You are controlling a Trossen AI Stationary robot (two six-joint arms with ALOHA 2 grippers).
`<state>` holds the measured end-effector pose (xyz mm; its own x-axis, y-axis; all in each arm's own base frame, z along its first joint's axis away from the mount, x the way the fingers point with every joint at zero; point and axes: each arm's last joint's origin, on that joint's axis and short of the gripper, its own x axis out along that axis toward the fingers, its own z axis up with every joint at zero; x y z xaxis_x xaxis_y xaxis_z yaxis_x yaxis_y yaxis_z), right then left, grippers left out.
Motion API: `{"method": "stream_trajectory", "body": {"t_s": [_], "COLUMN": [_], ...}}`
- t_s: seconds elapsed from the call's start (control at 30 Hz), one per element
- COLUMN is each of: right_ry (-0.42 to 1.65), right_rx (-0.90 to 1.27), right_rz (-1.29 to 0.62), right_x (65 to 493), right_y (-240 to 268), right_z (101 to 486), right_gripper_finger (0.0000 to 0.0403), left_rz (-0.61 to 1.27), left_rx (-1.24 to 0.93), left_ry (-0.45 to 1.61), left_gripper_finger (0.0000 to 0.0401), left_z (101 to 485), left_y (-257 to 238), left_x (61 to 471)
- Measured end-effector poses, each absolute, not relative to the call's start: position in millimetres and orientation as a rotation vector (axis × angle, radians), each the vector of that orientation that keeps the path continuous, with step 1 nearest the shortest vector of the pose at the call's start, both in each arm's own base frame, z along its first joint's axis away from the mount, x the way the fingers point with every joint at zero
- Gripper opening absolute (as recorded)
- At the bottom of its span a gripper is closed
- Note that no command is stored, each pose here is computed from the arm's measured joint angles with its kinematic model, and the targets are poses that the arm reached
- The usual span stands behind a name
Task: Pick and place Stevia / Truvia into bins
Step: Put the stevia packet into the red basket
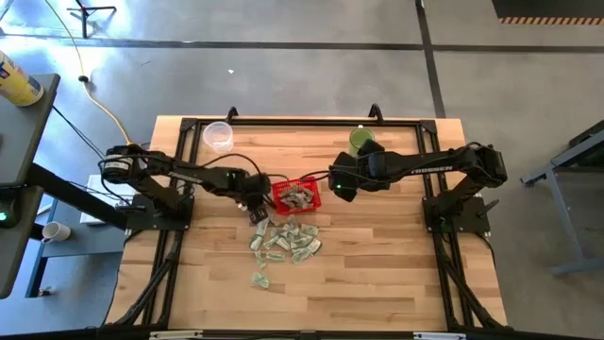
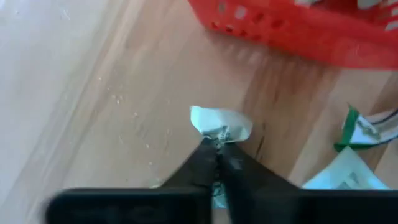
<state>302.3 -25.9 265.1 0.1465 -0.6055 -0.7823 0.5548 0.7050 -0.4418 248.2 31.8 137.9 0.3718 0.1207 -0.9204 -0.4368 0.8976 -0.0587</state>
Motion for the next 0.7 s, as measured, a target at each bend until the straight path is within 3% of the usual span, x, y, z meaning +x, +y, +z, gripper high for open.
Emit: {"method": "stream_trajectory", "body": {"t_s": [0.07, 0.23, 0.47, 0.7], "right_ry": [1.159, 1.173, 1.154, 1.158], "right_rx": [-0.056, -0.103, -0.138, -0.119], "right_rz": [-0.835, -0.781, -0.77, -0.803], "right_x": [301.9, 295.5, 274.5, 269.5], "right_y": [-25.9, -17.4, 0.4, 1.7], "right_z": [265.0, 272.2, 290.8, 292.1], "right_gripper_finger": [0.0309, 0.0309, 0.0309, 0.0309], "left_rz": [0.335, 0.242, 0.195, 0.14], "left_rx": [-0.345, -0.378, -0.202, -0.184], "left_ry": [1.128, 1.011, 0.803, 0.766], "left_gripper_finger": [0.0021, 0.0045, 0.002, 0.0036], "left_z": [141.6, 180.4, 249.7, 254.6], "left_y": [34.9, 36.8, 40.2, 42.7], "left_x": [251.5, 264.1, 276.1, 303.4]}}
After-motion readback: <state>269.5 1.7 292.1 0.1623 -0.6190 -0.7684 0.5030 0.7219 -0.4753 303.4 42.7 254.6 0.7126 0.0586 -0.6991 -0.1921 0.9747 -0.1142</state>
